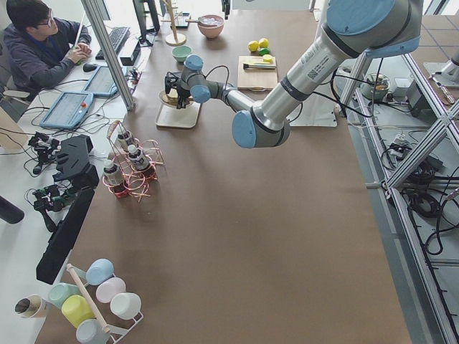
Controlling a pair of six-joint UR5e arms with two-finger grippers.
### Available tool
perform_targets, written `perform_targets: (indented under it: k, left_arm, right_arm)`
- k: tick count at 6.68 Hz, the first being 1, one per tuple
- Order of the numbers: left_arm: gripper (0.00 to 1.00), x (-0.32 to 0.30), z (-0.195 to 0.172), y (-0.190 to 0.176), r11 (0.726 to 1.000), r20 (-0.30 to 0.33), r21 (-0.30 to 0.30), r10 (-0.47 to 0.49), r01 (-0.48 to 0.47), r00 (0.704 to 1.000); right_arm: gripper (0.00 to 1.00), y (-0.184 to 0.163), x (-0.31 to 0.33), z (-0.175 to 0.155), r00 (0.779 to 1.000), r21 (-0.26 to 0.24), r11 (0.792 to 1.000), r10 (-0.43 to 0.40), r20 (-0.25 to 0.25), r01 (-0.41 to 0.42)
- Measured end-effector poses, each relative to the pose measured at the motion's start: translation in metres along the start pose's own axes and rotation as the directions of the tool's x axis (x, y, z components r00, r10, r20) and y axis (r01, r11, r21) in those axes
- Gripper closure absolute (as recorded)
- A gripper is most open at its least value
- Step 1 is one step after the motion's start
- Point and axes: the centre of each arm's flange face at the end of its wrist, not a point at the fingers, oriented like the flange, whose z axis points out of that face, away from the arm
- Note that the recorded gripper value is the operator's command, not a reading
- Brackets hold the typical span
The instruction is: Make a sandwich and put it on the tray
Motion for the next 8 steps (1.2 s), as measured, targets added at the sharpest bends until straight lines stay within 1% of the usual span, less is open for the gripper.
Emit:
perform_targets:
  k: [1, 2, 4, 6, 7, 8]
  left_arm:
    - [0.28, 0.003, 0.001, 0.004, 1.0, -0.004, -0.003, 0.016, -0.016, 1.0]
    - [0.04, 0.002, 0.001, 0.006, 0.999, -0.01, -0.004, 0.04, -0.04, 0.999]
    - [0.03, -0.015, -0.005, 0.013, 0.996, -0.04, 0.002, 0.09, -0.09, 0.995]
    - [0.03, -0.042, -0.034, 0.025, 0.994, -0.086, -0.001, 0.109, -0.11, 0.99]
    - [0.03, -0.061, -0.057, 0.034, 0.993, -0.117, -0.033, 0.111, -0.116, 0.987]
    - [0.03, -0.078, -0.087, 0.042, 0.99, -0.133, -0.076, 0.109, -0.12, 0.985]
  right_arm:
    - [0.0, -0.001, 0.002, 0.002, 1.0, -0.002, 1.0, 0.0, -0.001, 0.0]
    - [0.0, -0.001, 0.003, 0.003, 1.0, -0.005, 1.0, 0.0, -0.001, 0.0]
    - [0.0, 0.002, 0.006, 0.006, 1.0, -0.011, 1.0, 0.003, -0.006, -0.003]
    - [0.0, 0.01, 0.012, 0.012, 1.0, -0.025, 1.0, 0.005, -0.014, -0.005]
    - [0.0, 0.015, 0.016, 0.015, 1.0, -0.035, 0.999, -0.005, -0.014, 0.004]
    - [0.0, 0.018, 0.023, 0.018, 0.999, -0.041, 0.998, -0.037, -0.014, 0.036]
